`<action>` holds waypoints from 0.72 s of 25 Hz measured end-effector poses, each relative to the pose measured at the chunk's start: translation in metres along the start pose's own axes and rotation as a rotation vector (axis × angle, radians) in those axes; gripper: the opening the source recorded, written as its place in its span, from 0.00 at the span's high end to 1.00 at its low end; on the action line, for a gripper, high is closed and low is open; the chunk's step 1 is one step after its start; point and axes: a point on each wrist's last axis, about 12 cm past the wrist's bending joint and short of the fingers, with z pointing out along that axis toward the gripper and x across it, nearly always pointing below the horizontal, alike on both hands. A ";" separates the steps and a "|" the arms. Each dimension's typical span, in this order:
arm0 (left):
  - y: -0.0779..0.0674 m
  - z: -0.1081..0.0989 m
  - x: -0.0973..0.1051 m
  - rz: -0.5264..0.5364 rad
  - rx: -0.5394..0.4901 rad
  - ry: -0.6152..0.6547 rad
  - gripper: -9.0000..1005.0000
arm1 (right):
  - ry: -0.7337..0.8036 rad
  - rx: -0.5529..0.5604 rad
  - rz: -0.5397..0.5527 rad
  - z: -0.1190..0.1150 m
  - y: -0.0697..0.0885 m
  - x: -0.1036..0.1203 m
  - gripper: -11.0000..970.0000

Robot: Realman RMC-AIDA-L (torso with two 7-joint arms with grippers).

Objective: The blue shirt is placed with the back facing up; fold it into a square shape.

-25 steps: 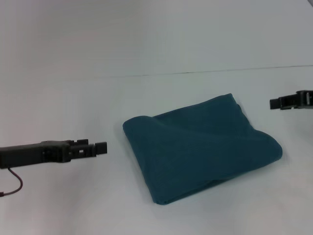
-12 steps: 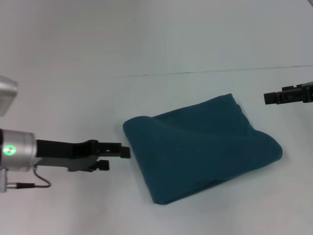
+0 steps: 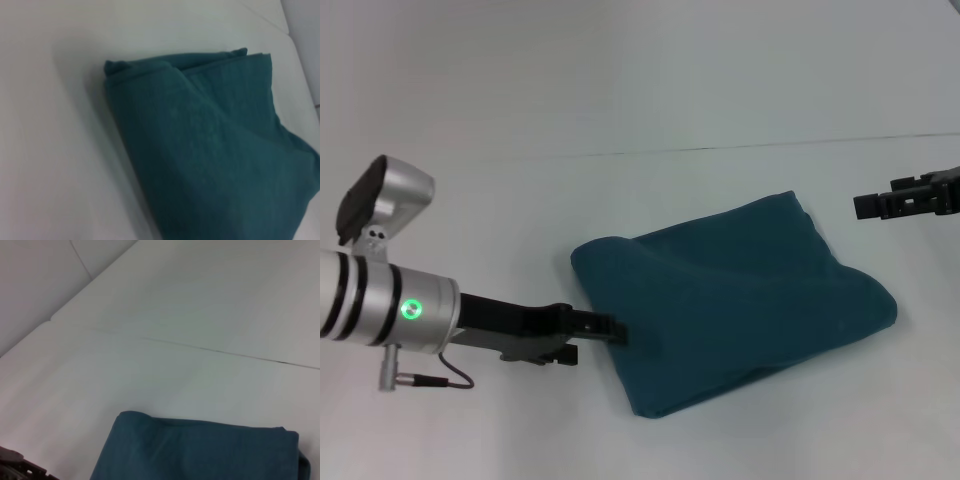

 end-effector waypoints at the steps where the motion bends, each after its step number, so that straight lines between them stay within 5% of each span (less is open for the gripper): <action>1: -0.001 0.002 0.000 0.005 -0.006 0.005 0.08 | 0.000 -0.002 0.000 0.000 0.000 0.001 0.04; 18: -0.019 0.039 0.004 0.042 -0.022 0.062 0.08 | 0.002 -0.016 -0.009 0.004 0.004 0.004 0.04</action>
